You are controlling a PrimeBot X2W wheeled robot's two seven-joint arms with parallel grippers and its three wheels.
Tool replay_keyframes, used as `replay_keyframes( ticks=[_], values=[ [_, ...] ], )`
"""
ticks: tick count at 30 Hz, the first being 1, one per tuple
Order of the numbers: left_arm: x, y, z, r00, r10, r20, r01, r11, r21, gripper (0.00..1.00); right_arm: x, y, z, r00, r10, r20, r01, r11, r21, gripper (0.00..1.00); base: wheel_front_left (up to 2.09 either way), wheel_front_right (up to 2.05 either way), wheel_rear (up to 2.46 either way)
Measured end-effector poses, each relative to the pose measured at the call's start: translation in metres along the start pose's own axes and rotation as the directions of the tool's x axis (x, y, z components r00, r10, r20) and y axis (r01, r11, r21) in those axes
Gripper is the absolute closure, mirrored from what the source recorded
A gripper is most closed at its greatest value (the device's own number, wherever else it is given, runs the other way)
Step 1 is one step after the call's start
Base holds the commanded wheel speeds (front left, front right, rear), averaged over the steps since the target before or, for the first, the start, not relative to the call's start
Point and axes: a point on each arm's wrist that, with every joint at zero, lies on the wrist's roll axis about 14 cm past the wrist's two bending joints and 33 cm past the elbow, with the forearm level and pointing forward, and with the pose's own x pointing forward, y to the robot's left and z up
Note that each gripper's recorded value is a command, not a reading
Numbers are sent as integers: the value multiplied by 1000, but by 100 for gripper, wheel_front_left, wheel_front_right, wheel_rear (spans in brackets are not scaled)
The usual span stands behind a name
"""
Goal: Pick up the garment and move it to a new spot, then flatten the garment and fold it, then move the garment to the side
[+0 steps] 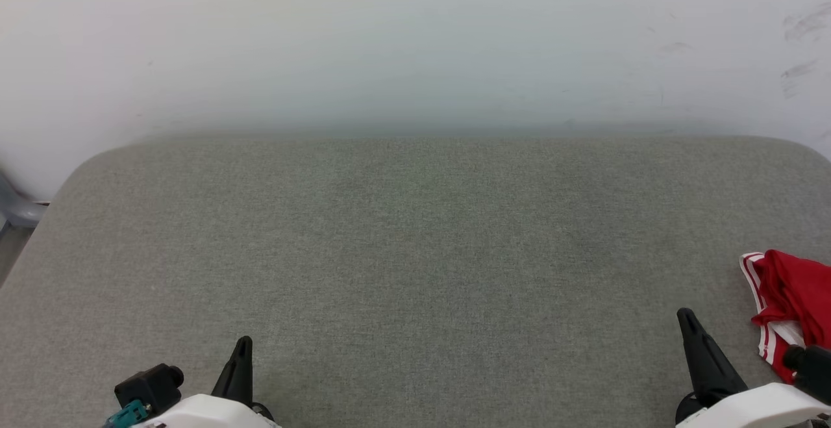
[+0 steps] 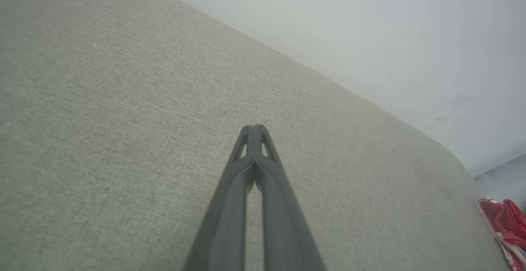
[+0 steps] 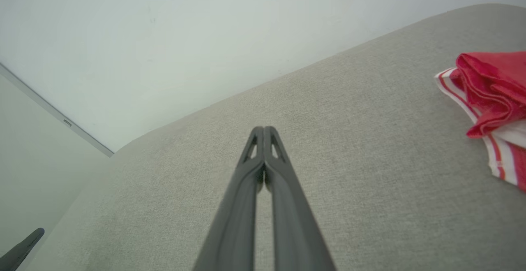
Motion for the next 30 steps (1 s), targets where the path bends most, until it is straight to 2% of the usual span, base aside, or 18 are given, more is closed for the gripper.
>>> replay_keyframes(
  ticks=[13,30],
  values=[
    [7,0,4,1000,11,-9,-12,979,-203,100,8,-1,0,1000,4,7,-5,979,202,100,0,0,0],
    [15,-3,11,1000,4,-5,-6,908,-418,100,18,-2,2,1000,5,25,-15,908,418,100,0,0,0]
  ],
)
